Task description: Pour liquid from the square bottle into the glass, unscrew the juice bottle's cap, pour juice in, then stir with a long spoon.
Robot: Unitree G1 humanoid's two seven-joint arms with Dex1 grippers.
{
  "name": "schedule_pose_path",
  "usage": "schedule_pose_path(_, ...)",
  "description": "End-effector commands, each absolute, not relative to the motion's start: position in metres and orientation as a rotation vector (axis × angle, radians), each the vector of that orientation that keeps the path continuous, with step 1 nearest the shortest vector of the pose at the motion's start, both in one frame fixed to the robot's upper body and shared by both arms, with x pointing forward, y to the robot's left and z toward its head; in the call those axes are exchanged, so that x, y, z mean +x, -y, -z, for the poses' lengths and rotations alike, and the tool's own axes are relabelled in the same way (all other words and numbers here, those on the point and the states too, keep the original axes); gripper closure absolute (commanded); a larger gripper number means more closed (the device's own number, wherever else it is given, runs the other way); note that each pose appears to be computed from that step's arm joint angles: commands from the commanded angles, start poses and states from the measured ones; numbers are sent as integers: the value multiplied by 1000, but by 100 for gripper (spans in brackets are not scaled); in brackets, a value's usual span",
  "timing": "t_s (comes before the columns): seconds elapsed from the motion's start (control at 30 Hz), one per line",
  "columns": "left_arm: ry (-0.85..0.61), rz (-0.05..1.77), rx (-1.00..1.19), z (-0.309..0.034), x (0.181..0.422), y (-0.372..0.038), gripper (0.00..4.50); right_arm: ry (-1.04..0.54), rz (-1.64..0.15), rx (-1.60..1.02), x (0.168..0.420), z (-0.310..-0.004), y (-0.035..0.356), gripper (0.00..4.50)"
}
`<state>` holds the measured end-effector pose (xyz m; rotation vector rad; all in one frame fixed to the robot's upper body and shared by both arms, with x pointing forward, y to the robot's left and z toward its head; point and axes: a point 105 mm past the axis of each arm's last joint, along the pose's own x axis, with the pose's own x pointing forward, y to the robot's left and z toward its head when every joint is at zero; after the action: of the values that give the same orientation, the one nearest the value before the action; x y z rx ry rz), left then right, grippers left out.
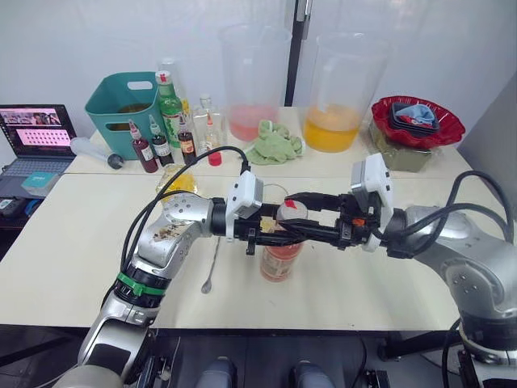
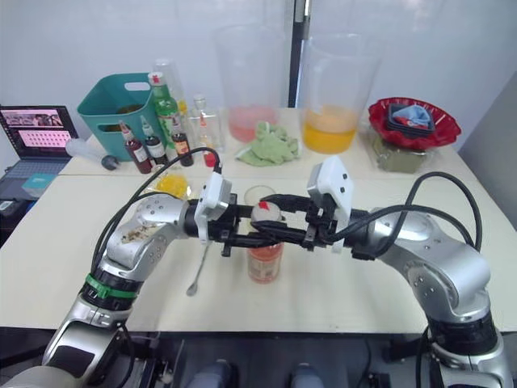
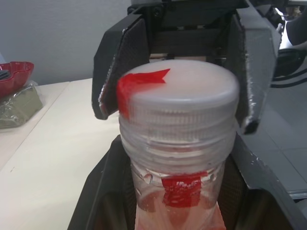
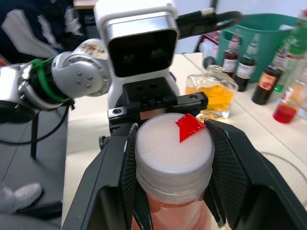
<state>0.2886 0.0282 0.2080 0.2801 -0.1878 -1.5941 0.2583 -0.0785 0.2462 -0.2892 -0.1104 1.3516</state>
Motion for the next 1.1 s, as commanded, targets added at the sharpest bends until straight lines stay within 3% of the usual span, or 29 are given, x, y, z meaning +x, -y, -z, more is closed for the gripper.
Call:
schedule_pose_path(0.03,106,1521,313,-193,297,-36,287,95,-1566,-454,256,-233,75,283)
schedule_pose_path(0.23,107,1499,335,-194,297,-41,287,80,-1751,-623,274,-241,75,283)
schedule_pose_path(0.3,108,1504,340,-194,295,-40,287,82,-1781,-634,277,-249,74,178)
schedule_pose_path(0.47,113,1508,350,-196,297,-40,287,85,-1794,-610,281,-266,75,5)
schedule_pose_path(0.7,121,1517,338,-198,300,-36,287,147,-1611,-493,272,-281,87,5)
schedule_pose_path(0.87,118,1544,335,-195,301,-34,287,95,-1367,-399,264,-269,95,5)
schedule_pose_path(1.1,116,1585,310,-192,300,-28,287,100,-1187,-281,252,-265,84,5)
